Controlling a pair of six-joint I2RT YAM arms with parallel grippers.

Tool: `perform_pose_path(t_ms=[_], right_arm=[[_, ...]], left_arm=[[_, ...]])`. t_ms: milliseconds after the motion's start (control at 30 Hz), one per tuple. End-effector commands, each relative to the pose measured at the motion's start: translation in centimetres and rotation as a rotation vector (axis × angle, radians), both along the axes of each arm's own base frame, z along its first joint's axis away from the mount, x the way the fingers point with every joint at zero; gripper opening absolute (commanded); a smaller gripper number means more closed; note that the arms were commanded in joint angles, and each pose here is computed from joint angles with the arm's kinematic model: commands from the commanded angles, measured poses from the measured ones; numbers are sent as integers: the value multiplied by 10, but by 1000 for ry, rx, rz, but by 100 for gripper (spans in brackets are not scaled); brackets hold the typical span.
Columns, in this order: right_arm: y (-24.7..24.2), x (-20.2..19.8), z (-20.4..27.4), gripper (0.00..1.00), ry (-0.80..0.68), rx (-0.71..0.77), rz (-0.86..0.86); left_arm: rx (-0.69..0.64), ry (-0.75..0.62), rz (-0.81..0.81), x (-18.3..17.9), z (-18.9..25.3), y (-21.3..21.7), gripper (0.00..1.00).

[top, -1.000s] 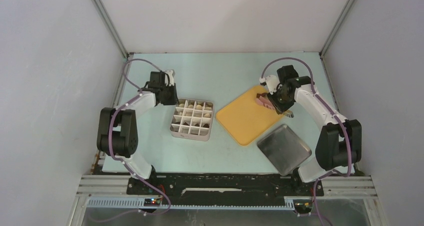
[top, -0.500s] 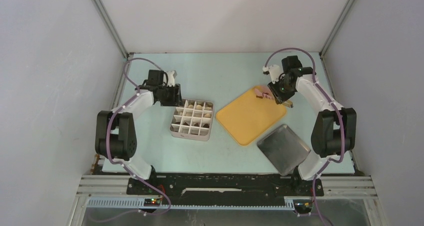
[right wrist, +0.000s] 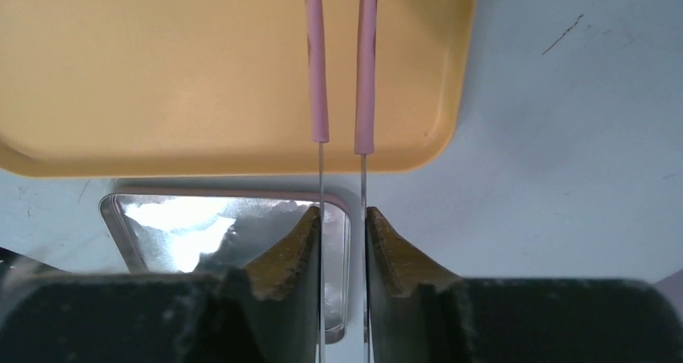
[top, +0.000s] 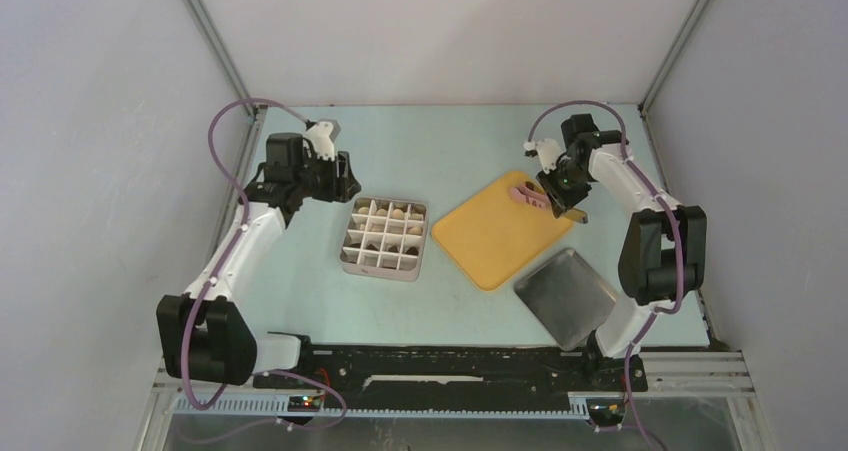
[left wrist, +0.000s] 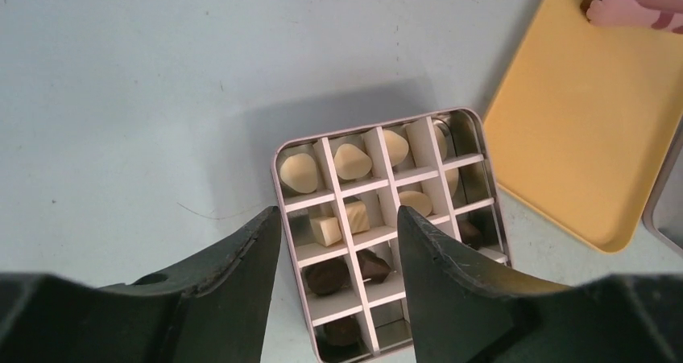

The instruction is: Pack the chocolate

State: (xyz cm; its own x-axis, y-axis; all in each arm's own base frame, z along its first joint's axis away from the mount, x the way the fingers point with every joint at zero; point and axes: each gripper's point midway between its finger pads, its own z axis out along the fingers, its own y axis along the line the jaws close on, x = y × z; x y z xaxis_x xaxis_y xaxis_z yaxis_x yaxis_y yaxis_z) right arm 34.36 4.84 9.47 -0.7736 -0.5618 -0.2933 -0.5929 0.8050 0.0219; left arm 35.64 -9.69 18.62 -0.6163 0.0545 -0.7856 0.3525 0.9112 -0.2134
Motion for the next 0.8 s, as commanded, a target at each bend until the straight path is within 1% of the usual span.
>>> perform_pose_path(t_ms=[0,67,200,367,500,600,767], right_arm=[[-2,-5,19,20,-40,-3,-6],[7,-9,31,16,-62,29,7],[43,-27,62,13,-121,118,109],[100,-63,92,13,-162,218,314],[149,-98,98,14,-130,275,494],[179,-112,95,14,-85,279,599],[205,-104,94,12,-76,224,657]], left_arm=[[10,-41,-40,-8,1,-1,60],[17,-52,-48,-11,6,-1,60],[43,-61,-63,-19,20,3,60],[61,-19,-106,-42,29,3,60],[49,-33,-81,-56,35,6,61],[29,-82,-59,-68,42,7,63],[91,-178,16,-79,51,30,66]])
